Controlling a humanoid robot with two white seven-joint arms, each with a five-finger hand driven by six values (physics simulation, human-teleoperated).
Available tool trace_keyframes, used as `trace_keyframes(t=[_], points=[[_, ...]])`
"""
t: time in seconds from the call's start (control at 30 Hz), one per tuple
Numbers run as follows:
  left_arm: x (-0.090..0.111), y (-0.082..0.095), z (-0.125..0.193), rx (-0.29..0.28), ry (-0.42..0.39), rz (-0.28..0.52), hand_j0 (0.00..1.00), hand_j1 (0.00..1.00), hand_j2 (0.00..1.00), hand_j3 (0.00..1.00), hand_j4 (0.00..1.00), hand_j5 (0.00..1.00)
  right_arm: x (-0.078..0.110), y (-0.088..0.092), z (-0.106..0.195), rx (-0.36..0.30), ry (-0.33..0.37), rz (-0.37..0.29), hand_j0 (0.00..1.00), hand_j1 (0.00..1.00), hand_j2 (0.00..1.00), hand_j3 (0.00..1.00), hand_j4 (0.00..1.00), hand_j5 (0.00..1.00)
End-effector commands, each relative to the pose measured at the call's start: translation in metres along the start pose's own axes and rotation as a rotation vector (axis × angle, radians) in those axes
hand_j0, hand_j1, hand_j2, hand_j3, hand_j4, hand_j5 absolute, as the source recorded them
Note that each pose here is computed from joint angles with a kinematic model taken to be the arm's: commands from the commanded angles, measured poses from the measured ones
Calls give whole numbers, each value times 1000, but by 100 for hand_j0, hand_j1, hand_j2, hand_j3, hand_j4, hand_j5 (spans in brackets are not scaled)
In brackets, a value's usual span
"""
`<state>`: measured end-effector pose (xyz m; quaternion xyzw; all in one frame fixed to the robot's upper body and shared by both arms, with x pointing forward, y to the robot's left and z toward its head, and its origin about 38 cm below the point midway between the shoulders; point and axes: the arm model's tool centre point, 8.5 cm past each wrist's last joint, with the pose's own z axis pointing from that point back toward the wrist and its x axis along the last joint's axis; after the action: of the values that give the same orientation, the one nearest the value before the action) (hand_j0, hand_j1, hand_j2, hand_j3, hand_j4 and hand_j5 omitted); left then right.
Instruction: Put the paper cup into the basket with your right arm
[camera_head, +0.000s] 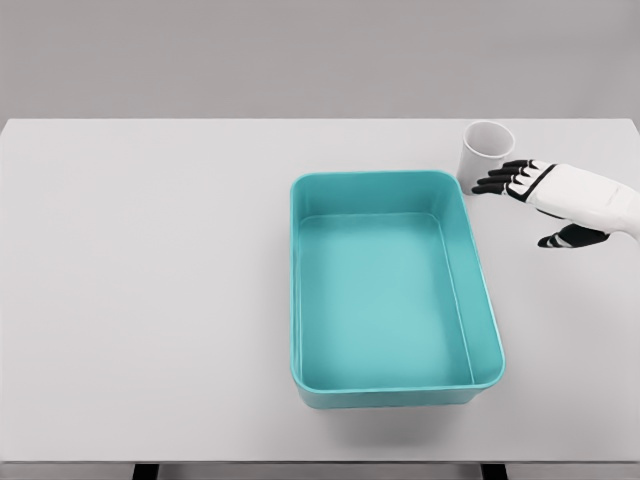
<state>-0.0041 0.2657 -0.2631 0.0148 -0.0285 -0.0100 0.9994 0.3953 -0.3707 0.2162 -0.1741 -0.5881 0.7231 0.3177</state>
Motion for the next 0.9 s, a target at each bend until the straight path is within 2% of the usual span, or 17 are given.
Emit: trace_keyframes(t=[0.0, 0.07, 0.1, 0.2, 0.23, 0.3, 0.33, 0.4, 0.47, 0.53, 0.63, 0.67, 0.7, 0.77, 0.87], points=[[0, 0, 0, 0, 0, -1, 100, 100, 100, 100, 100, 100, 0, 0, 1, -3, 2, -6, 100, 100, 100, 100, 100, 100], [0, 0, 0, 0, 0, 1, 100, 100, 100, 100, 100, 100, -2, -2, 2, -7, 7, -5, 100, 100, 100, 100, 100, 100], [0, 0, 0, 0, 0, -1, 100, 100, 100, 100, 100, 100, -21, 0, 12, -8, 71, -21, 100, 100, 100, 100, 100, 100], [0, 0, 0, 0, 0, -1, 100, 100, 100, 100, 100, 100, -25, 0, 15, -11, 87, -24, 100, 100, 100, 100, 100, 100], [0, 0, 0, 0, 0, -1, 100, 100, 100, 100, 100, 100, -32, 3, 18, -17, 111, -42, 100, 100, 100, 100, 100, 100], [0, 0, 0, 0, 0, -1, 100, 100, 100, 100, 100, 100, -37, -1, 15, -224, 121, -210, 100, 100, 100, 100, 100, 100], [-1, 0, 0, 0, 2, -1, 100, 100, 100, 100, 100, 100, -45, 9, 20, -330, 163, -326, 100, 100, 100, 100, 100, 100], [0, 0, 0, 0, 0, -1, 100, 100, 100, 100, 100, 100, -55, 15, 22, -393, 202, -393, 100, 100, 100, 100, 100, 100], [0, 0, 0, 0, 0, -1, 100, 100, 100, 100, 100, 100, -66, 26, 20, -465, 242, -501, 100, 100, 100, 100, 100, 100], [0, 0, 0, 0, 0, -1, 100, 100, 100, 100, 100, 100, -72, 34, 18, -497, 264, -552, 100, 100, 100, 100, 100, 100], [0, 0, 0, 0, 0, -1, 100, 100, 100, 100, 100, 100, -66, 45, -18, -658, 253, -682, 100, 100, 100, 100, 100, 100], [0, 0, 0, 0, 0, -1, 100, 100, 100, 100, 100, 100, -67, 46, -20, -741, 272, -727, 100, 100, 100, 100, 100, 100], [0, 0, 0, 0, 0, -1, 100, 100, 100, 100, 100, 100, -65, 59, -17, -757, 298, -756, 100, 100, 100, 100, 100, 100], [0, 0, 0, 0, 0, -1, 100, 100, 100, 100, 100, 100, -62, 70, -17, -755, 307, -790, 100, 100, 100, 100, 100, 100], [0, 0, 0, 0, 0, -1, 100, 100, 100, 100, 100, 100, -60, 78, -16, -750, 316, -809, 100, 100, 100, 100, 100, 100]])
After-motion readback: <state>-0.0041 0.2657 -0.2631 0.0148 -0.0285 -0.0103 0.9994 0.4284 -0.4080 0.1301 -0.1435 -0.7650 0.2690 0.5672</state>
